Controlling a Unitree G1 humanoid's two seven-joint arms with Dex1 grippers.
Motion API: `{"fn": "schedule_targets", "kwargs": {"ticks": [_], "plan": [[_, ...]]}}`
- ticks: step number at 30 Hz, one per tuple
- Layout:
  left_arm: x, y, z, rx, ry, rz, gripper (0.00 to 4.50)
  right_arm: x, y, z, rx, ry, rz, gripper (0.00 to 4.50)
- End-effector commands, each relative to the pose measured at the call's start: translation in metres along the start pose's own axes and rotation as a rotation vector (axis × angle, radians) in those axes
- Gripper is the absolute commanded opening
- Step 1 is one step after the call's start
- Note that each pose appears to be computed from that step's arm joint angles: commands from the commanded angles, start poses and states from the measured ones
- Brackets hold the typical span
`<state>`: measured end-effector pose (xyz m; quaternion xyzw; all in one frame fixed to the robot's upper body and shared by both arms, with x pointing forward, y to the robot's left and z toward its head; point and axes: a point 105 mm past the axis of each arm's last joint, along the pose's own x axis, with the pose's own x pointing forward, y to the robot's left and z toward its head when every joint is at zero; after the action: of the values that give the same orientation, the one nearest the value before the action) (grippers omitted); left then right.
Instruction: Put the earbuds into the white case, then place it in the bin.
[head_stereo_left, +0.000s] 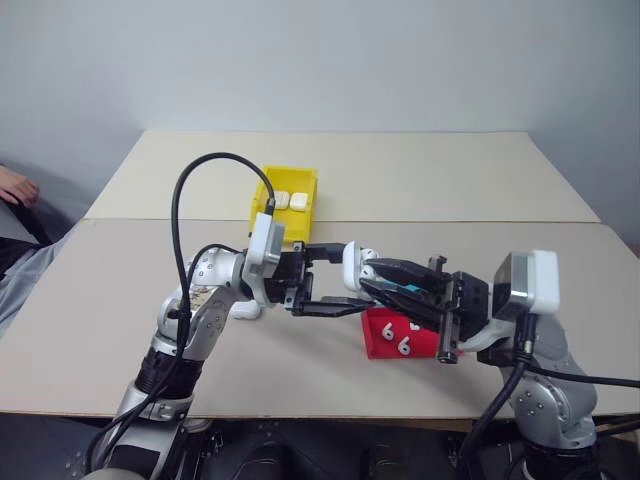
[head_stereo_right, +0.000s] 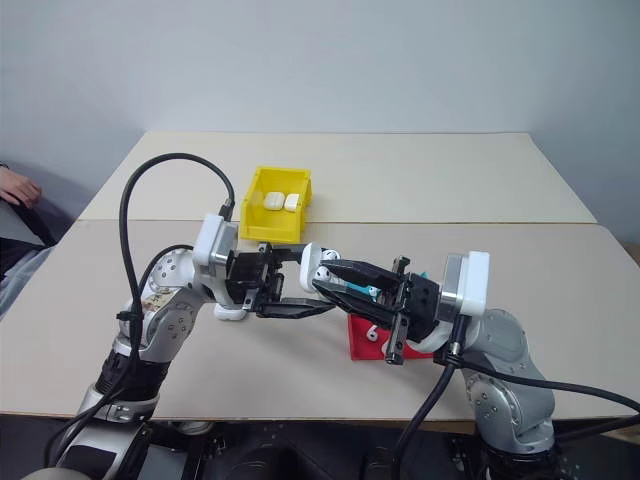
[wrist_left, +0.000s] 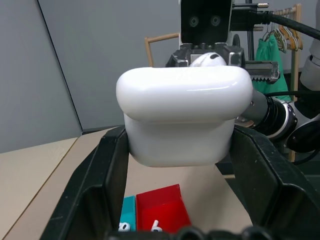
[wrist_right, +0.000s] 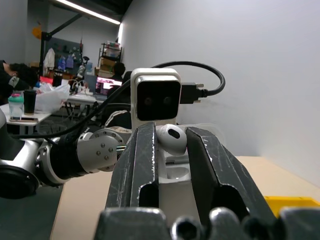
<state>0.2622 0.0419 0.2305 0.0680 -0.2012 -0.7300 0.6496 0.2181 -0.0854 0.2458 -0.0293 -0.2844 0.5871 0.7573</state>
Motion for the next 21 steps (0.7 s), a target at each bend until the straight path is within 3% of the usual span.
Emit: {"fn": "schedule_targets", "kwargs": {"ticks": [1,10,16,21], "plan": [[0.0012,0.0004,0.0096,0.041,-0.023,-0.001,2.76,0.0016,0.0027,0.002,-0.052,0.001,-0.006,0.86],[0.0013,0.002,0.0088,0.032,-0.019,0.0,2.76,-0.0008,0.0042,-0.001,-0.042,0.027,0.015,0.86],[0.0011,0.0028,0.0092,0.032,-0.018,-0.003,2.76,-0.0022,0.004,-0.0002,-0.082,0.021,0.0,2.59],[0.0001,0.0032,0.008,0.032,-0.013,-0.003,2.76,-0.0056,0.0042,0.0027,-0.077,0.01,0.004,2.59]]}}
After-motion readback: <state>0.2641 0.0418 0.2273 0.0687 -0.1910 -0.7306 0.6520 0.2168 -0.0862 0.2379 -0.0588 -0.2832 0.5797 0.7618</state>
